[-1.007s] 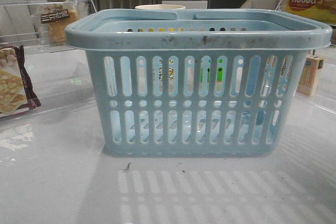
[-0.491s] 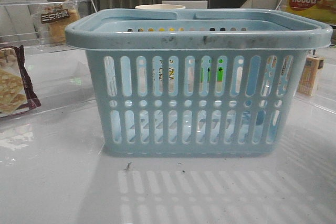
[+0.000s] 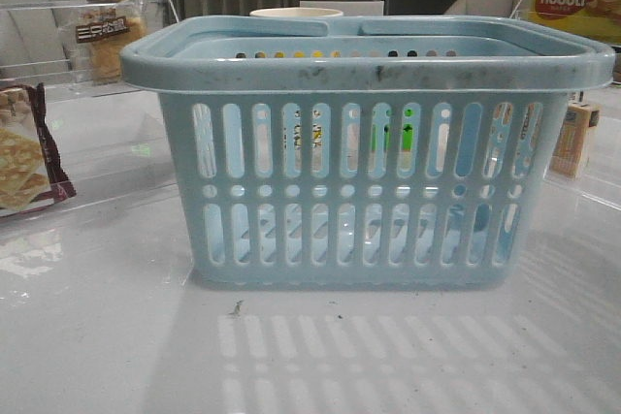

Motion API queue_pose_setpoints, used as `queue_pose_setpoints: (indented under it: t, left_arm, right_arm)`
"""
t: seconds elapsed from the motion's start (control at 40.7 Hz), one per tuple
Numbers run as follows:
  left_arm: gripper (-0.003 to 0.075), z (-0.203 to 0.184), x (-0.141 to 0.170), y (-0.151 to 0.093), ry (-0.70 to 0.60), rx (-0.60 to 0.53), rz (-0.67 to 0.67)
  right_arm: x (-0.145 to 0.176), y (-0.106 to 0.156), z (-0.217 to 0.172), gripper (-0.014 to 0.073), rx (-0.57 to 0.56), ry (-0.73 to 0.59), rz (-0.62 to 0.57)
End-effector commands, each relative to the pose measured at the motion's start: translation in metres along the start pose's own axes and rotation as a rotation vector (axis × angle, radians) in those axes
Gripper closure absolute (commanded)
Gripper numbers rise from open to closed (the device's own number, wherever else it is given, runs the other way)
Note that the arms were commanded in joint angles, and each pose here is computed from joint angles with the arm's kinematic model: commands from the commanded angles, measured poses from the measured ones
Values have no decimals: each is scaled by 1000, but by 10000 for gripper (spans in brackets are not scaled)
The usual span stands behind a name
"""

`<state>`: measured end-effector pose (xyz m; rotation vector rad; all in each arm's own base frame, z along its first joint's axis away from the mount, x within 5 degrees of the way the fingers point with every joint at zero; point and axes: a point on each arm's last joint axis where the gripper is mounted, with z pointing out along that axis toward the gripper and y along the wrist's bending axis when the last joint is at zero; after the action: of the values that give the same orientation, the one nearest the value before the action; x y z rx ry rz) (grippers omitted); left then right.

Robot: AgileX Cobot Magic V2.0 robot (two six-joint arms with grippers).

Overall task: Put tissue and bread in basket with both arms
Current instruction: 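Close the right gripper on the small white-and-black box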

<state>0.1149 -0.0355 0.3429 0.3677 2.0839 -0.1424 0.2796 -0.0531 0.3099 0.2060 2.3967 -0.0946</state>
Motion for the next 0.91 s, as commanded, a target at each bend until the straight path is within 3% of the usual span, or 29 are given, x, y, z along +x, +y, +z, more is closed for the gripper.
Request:
queue_pose_setpoints:
  t: [0.0,0.368,0.786,0.884]
  left_arm:
    - [321,-5,-16,-1,-109,8,0]
    - [321,-5,-16,-1,-109,8,0]
    - [321,-5,-16,-1,-109,8,0]
    - [321,-5,-16,-1,-109,8,0]
  right_arm:
    - [-30,-4,1,26,16,-107,-5]
    - [-74,-7,55,26,46,-126,-50]
    - [-83,-7,96,26,41,-180,-55]
    - [-83,-7,98,98,40,-191,-56]
